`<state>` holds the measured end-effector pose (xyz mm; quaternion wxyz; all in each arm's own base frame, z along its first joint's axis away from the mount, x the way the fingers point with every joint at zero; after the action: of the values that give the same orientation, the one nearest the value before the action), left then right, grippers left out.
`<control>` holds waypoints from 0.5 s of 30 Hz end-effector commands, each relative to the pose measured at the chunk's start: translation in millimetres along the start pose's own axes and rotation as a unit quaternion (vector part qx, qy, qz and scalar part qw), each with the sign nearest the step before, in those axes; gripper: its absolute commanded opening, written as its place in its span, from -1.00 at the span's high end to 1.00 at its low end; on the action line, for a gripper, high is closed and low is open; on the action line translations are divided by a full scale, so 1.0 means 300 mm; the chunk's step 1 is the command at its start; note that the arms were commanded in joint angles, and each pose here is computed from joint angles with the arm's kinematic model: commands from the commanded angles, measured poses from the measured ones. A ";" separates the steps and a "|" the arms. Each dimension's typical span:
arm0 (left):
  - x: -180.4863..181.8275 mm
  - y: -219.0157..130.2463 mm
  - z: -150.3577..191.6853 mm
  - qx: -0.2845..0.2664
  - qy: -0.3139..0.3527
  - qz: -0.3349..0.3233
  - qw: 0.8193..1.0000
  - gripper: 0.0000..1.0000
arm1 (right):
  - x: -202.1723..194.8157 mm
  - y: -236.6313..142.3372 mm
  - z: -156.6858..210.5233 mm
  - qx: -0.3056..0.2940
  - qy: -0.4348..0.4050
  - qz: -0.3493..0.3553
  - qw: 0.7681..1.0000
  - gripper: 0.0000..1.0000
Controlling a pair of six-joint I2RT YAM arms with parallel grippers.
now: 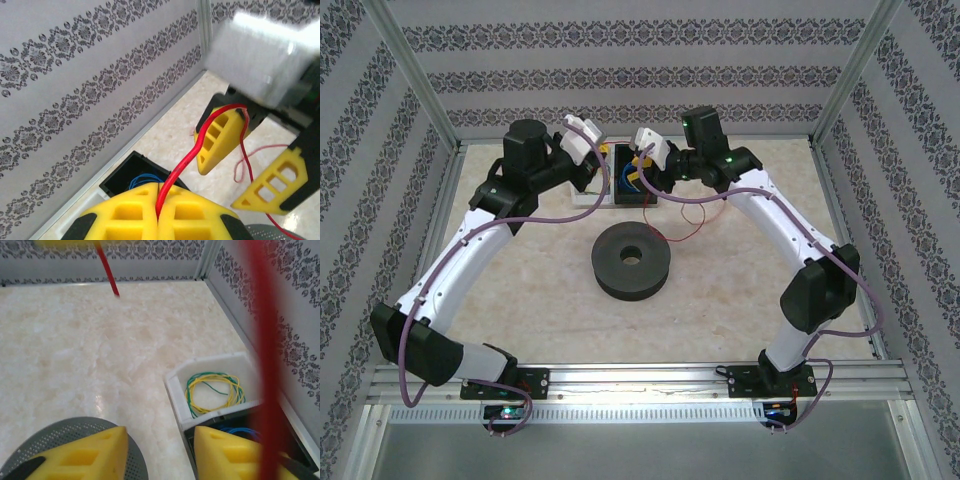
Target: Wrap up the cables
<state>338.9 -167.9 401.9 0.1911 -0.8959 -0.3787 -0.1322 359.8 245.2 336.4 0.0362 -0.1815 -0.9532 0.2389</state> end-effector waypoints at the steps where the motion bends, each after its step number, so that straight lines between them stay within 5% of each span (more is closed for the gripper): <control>1: 0.030 -0.055 -0.089 -0.059 -0.013 -0.013 0.998 1.00 | -0.016 -0.029 -0.015 -0.015 -0.001 0.026 1.000 0.17; 7: 0.053 -0.072 -0.062 -0.039 -0.016 -0.033 0.999 1.00 | -0.049 -0.057 -0.005 -0.033 0.013 0.057 0.998 0.11; 15: 0.049 -0.066 -0.025 -0.012 -0.022 -0.038 0.999 1.00 | -0.079 -0.073 -0.038 -0.068 0.033 0.053 0.996 -0.30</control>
<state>339.0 -157.2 409.4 0.1788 -0.8910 -0.3982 -0.1251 377.0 222.4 336.9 0.0510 -0.2462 -0.9463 0.2033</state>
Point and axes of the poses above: each hand's point on the last joint's axis, 136 mm out from that joint toward the fingers, its own y axis out along the fingers, its own x axis along the line the jaws close on, z = x × y, the point moved 7 cm from there along -y, back along the fingers, and after that the axes turned 9 degrees about y, right-handed, at the moved point
